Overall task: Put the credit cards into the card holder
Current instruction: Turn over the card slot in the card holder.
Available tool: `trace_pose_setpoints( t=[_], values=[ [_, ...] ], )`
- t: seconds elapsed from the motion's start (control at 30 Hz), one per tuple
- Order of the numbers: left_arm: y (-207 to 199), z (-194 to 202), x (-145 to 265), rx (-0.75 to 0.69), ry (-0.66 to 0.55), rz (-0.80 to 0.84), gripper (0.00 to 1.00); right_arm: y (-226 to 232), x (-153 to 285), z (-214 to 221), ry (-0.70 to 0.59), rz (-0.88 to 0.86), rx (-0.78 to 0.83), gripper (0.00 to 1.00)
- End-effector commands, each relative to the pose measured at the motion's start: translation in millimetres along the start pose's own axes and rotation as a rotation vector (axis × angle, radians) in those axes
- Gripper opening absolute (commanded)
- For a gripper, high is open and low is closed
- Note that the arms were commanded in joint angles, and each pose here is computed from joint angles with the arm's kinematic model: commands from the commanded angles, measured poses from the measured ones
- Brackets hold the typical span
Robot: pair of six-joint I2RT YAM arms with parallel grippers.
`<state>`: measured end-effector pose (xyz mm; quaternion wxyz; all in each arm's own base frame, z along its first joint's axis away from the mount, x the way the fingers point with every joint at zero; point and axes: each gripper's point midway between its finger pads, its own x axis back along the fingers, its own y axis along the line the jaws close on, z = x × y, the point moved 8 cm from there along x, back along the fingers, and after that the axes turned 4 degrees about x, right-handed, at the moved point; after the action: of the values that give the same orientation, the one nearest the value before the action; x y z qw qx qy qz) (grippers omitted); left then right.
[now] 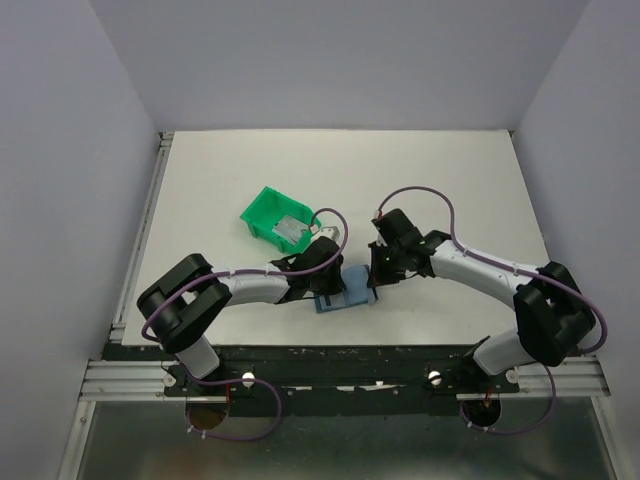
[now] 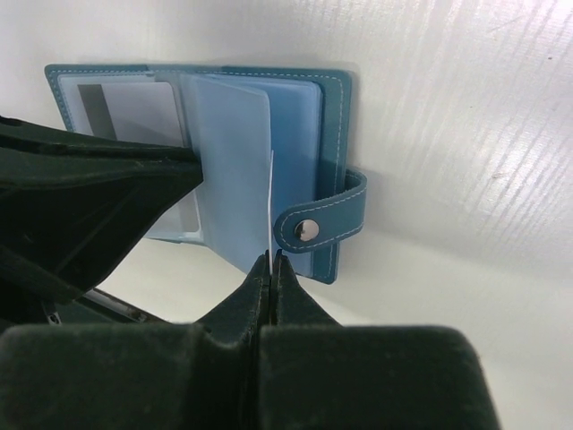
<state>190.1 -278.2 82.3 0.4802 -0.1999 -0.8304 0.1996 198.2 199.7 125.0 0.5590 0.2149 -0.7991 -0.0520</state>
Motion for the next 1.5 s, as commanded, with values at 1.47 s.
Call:
trace_pose_setpoints(
  t=[1.47],
  values=[
    [34,32,-7,-0.029,0.151,-0.133,0.0,2,-31,12,0.073,-0.082,-0.039,0.0]
  ],
)
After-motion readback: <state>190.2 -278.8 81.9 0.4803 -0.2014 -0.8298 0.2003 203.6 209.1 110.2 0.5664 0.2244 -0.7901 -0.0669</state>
